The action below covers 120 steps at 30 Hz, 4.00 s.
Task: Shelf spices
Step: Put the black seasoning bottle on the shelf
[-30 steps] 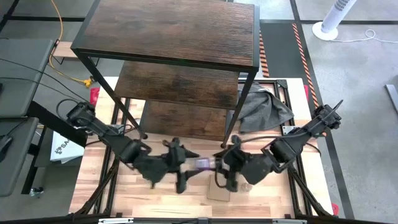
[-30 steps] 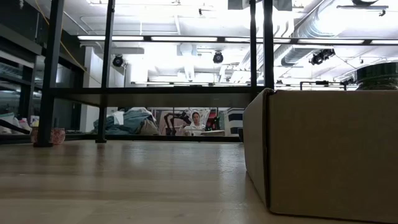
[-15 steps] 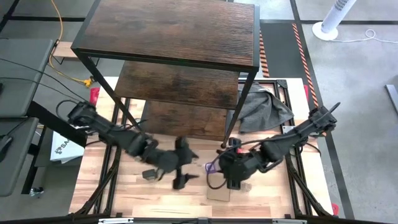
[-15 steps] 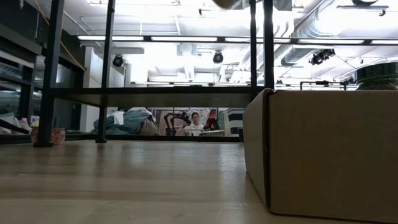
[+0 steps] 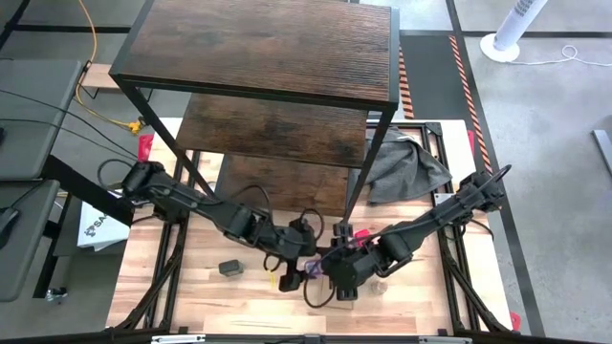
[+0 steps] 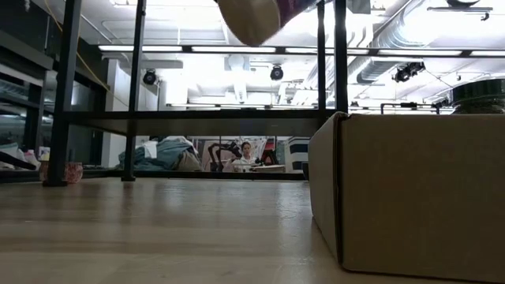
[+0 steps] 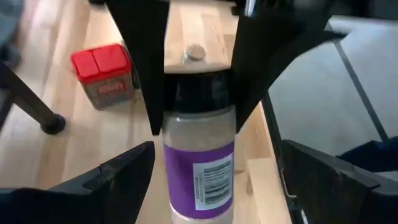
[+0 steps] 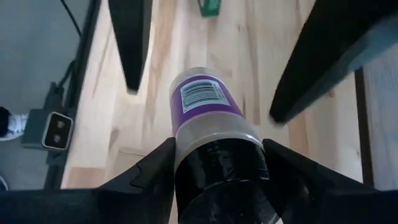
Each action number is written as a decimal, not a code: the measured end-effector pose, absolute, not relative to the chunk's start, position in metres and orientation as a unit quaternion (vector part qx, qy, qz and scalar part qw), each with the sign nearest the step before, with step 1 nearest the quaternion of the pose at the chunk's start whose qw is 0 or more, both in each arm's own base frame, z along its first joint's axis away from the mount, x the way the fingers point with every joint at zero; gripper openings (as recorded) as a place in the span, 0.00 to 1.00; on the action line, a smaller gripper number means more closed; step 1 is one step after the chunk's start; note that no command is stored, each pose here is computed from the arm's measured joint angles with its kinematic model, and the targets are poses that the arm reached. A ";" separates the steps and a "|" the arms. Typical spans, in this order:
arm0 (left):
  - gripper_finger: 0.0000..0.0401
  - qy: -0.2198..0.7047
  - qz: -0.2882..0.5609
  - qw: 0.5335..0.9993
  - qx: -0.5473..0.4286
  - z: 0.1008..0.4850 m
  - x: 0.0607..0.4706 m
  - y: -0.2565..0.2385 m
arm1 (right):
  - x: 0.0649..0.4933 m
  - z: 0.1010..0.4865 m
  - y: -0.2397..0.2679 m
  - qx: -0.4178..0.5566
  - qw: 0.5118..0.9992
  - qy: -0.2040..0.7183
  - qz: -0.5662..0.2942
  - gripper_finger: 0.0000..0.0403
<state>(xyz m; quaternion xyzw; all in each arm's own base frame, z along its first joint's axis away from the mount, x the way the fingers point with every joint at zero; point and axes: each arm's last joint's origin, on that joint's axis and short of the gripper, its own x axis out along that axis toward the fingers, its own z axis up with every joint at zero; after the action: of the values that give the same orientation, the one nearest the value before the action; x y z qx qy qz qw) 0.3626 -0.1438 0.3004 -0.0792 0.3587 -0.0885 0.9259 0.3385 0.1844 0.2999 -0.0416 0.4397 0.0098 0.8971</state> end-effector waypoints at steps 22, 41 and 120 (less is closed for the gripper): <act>0.36 0.380 -0.065 0.919 -0.076 0.281 0.371 -0.147 | 0.352 0.313 0.181 -0.069 0.921 0.381 0.042 0.50; 0.32 0.451 -0.013 0.892 -0.028 0.289 0.342 -0.151 | 0.325 0.351 0.171 -0.013 0.928 0.371 0.033 0.61; 0.80 0.101 0.572 0.814 0.025 0.197 0.184 -0.046 | 0.307 0.365 0.132 -0.065 0.918 0.308 -0.241 0.62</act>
<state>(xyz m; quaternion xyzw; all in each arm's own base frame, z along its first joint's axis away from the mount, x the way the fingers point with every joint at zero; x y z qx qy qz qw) 0.1844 -0.0464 0.1973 0.0245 0.1012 0.5719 0.8137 0.3069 0.1319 0.3647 -0.0653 0.3083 -0.2413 0.9179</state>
